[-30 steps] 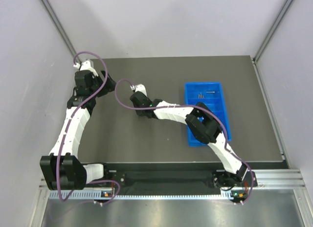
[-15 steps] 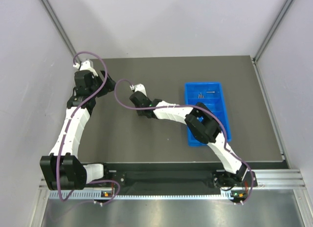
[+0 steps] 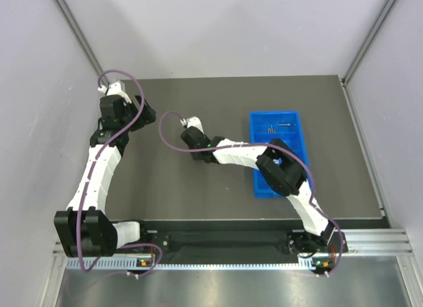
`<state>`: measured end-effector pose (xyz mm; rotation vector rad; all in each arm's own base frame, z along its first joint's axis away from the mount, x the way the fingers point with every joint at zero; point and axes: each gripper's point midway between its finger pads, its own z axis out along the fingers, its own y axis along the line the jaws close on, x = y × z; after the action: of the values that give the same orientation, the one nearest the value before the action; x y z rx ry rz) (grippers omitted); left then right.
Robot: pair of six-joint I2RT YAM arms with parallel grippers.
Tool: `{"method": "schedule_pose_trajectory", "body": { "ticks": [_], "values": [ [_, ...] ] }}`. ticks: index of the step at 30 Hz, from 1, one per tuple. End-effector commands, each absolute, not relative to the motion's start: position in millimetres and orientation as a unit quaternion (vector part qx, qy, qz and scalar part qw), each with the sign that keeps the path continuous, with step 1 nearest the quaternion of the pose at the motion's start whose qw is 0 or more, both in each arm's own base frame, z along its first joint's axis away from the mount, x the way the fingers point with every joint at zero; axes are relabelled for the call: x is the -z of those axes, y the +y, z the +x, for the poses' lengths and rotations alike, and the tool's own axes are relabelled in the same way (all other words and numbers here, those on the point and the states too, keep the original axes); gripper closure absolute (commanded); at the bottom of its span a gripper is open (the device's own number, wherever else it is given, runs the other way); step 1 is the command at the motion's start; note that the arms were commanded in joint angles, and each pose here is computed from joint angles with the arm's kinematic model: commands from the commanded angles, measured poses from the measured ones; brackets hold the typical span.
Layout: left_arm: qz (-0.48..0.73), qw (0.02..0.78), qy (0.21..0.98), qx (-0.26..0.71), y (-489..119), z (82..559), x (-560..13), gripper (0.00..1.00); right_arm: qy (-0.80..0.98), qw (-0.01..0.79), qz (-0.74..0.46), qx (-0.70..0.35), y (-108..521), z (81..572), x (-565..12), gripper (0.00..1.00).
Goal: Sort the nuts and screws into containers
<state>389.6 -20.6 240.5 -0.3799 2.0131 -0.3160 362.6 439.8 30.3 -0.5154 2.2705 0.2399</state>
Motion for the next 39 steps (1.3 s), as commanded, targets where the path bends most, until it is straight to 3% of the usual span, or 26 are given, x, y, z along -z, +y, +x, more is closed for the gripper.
{"method": "schedule_pose_trajectory", "body": {
  "ticks": [1, 14, 25, 30, 39],
  "values": [
    [-0.160, 0.536, 0.818, 0.131, -15.8, 395.4, -255.8, 0.13, 0.885, 0.410, -0.202, -0.091, 415.5, 354.7, -73.8, 0.92],
    [-0.163, 0.539, 0.816, 0.132, -14.4, 394.2, -258.0, 0.13, 0.884, 0.430, -0.154, -0.100, 313.4, 304.4, -136.0, 0.94],
    [-0.163, 0.542, 0.814, 0.131, -13.9, 393.8, -260.0, 0.13, 0.903, 0.425, -0.047, -0.048, 180.6, 263.7, -160.5, 0.96],
    [-0.164, 0.538, 0.817, 0.131, -14.0, 394.4, -256.4, 0.14, 0.911, 0.411, 0.001, -0.039, 134.5, 247.5, -148.6, 0.95],
    [-0.165, 0.537, 0.817, 0.127, -12.5, 395.7, -255.0, 0.14, 0.932, 0.362, 0.016, -0.023, 114.1, 221.1, -105.0, 0.95]
  ]
}}
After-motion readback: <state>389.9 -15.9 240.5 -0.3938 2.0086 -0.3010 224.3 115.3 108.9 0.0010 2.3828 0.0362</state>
